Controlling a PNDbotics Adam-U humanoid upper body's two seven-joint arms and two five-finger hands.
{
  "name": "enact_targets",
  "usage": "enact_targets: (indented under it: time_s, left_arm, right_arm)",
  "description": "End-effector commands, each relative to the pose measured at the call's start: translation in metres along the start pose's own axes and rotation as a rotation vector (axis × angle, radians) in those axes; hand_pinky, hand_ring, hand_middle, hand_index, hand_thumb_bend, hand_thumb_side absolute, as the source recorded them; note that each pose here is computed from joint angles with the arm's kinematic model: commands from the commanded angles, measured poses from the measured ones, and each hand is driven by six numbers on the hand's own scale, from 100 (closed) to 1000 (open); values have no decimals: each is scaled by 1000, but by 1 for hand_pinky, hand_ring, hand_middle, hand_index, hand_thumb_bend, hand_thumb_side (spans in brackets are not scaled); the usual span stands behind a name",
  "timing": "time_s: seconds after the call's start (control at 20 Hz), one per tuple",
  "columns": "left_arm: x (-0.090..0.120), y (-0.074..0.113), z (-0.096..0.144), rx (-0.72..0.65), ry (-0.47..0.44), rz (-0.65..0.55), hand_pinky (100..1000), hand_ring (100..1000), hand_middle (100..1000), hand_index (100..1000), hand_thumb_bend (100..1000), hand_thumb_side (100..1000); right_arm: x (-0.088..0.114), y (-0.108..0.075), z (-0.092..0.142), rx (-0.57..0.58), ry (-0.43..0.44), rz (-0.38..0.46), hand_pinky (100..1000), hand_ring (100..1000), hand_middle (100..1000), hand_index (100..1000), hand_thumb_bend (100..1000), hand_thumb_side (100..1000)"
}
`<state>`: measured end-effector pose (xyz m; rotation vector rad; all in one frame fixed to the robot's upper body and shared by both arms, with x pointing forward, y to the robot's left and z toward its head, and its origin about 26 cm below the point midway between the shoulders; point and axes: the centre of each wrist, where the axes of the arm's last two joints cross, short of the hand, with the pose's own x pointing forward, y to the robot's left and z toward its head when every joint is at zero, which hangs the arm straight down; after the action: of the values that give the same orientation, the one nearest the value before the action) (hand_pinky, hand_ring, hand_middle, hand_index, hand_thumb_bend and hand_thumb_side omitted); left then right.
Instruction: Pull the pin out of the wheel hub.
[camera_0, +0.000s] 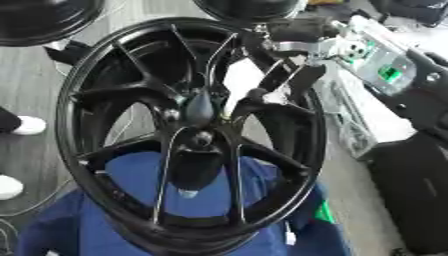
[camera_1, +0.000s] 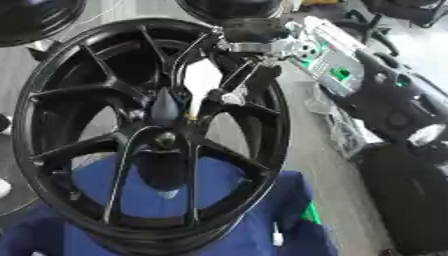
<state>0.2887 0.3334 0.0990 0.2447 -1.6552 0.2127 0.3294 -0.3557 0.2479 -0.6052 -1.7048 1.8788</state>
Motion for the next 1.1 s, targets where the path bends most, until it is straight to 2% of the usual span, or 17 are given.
enact_targets:
  time_s: [0.05,0.1,0.55,1.1]
  left_arm:
    - [9,2,-1,-9,-30,-19,706,805,742,766,100,814]
    - [9,2,-1,-9,-30,-20,706,805,742,766,100,814]
    - [11,2,-2,-7,-35,-23,708,806,743,766,100,813]
    - [14,2,-3,-9,-48,-24,710,806,743,766,100,816]
  right_arm:
    - [-1,-18,10,20,9,40,807,627,389,489,100,368]
    - [-1,-19,11,27,4,43,805,625,384,484,100,337]
    - [-3,-32,19,48,-9,64,787,613,349,447,100,359]
    - [-6,-26,19,68,25,96,772,589,308,406,100,390]
